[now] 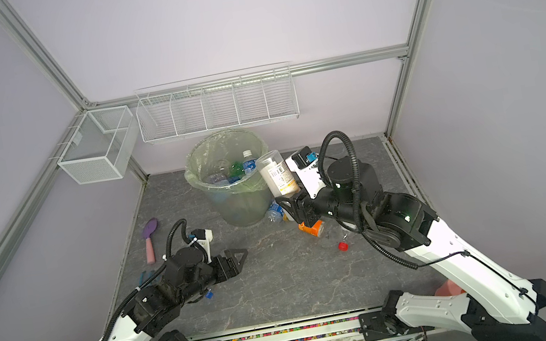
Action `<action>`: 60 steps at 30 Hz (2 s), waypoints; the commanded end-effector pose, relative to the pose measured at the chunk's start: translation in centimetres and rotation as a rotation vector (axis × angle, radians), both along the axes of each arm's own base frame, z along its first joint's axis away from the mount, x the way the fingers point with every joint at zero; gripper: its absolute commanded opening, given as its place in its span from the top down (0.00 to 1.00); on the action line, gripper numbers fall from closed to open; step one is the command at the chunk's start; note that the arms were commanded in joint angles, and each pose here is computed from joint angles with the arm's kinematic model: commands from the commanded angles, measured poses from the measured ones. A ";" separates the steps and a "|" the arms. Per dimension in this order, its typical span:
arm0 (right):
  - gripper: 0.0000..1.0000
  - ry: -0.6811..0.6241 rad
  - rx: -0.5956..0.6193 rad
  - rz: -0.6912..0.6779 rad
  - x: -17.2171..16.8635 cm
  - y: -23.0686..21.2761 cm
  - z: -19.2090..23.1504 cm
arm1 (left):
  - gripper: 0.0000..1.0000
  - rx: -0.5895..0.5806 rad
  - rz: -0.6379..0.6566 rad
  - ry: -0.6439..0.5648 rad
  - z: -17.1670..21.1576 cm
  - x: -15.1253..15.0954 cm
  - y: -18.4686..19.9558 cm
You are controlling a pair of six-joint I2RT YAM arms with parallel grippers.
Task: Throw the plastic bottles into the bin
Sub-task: 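Lift the white-label bottle with the right gripper and carry it over the bin, then open the right gripper to drop the white-label bottle into the bin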
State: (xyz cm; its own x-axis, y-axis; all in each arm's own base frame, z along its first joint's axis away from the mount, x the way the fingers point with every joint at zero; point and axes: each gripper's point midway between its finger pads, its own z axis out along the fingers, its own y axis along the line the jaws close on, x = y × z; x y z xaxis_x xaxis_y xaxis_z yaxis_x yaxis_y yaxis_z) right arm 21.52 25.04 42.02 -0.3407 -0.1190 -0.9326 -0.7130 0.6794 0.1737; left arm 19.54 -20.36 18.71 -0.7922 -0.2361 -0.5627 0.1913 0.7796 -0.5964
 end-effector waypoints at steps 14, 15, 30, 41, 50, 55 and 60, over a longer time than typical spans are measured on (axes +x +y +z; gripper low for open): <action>0.93 -0.167 0.032 0.035 1.5 2.6 7.7 | 0.07 0.003 -0.005 -0.063 2.1 0.3 -0.9; 0.93 -0.177 0.034 0.034 1.7 2.8 8.2 | 0.07 0.005 -0.004 -0.063 2.1 0.2 -0.8; 0.93 -0.253 0.031 0.041 4.9 7.1 12.5 | 0.07 0.011 0.004 -0.092 3.2 -0.5 0.7; 0.93 -0.270 -0.006 0.011 7.5 9.4 12.1 | 0.07 0.017 0.013 -0.096 3.5 -1.0 1.5; 0.93 -0.294 -0.032 -0.009 8.2 9.7 11.8 | 0.07 0.014 0.015 -0.096 3.4 -1.0 1.5; 0.93 -0.291 -0.099 -0.027 10.5 11.1 9.5 | 0.07 0.010 0.011 -0.092 3.5 -1.1 1.5; 0.93 -0.214 -0.121 -0.074 15.1 12.0 5.9 | 0.07 -0.001 0.025 -0.091 3.6 -1.3 1.9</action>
State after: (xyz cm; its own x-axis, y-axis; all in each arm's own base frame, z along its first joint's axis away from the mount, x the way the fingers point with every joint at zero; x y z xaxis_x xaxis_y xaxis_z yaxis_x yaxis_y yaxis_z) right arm 33.49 36.96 49.45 -0.1205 -0.2185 -0.9684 -0.7043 0.7063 -0.0718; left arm 18.28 -18.81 20.88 -0.7484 -0.2300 -0.6221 0.2266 0.7929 -0.5656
